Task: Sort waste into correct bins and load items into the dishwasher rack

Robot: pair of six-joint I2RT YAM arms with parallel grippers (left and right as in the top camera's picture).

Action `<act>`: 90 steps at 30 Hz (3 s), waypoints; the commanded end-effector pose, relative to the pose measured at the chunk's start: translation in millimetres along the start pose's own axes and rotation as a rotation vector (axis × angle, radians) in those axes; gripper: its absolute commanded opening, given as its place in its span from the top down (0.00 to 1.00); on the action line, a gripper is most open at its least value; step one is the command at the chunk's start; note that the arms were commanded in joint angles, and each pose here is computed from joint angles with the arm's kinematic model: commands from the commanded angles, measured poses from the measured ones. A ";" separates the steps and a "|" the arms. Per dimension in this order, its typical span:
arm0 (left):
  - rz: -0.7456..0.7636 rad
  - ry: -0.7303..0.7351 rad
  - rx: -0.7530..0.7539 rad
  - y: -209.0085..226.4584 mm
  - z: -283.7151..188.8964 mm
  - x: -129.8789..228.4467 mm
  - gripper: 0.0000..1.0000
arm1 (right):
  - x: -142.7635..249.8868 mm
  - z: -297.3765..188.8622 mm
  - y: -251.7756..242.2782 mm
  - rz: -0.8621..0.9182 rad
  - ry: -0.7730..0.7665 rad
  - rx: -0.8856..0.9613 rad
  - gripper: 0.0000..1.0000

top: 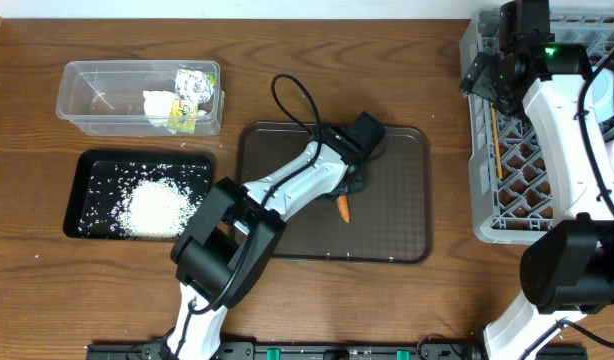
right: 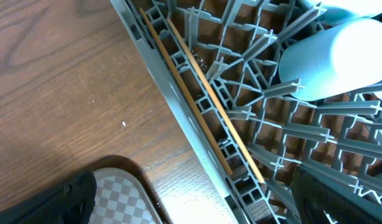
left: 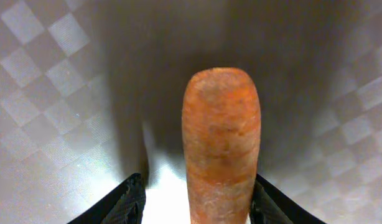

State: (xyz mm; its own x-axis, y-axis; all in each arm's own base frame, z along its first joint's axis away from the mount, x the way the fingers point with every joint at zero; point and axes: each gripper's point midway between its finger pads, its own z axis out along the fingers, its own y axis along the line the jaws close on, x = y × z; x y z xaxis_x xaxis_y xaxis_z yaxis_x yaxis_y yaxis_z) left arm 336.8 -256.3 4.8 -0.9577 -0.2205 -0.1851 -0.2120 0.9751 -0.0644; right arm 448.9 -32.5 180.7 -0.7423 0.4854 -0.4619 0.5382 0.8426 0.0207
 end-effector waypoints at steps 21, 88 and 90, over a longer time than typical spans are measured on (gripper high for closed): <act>-0.078 -0.093 0.019 50.4 -77.8 -45.7 0.78 | -1.0 3.0 -3.8 0.018 0.000 0.015 0.01; -0.763 -0.095 -0.074 333.2 -180.1 -49.0 0.40 | -1.0 3.0 -3.8 0.018 0.000 0.015 0.01; -0.762 -0.109 -0.069 331.4 -192.3 -34.0 0.40 | -1.0 3.0 -3.8 0.018 0.000 0.015 0.01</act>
State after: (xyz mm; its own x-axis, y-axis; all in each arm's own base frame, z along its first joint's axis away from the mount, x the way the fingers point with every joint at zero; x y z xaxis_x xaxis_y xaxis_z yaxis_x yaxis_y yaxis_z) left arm 272.9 85.6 170.0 -0.5007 -0.8398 -0.2097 -0.8380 0.5310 -0.1257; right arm 449.0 -32.4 180.7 -0.7422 0.4858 -0.4617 0.5383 0.8425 0.0211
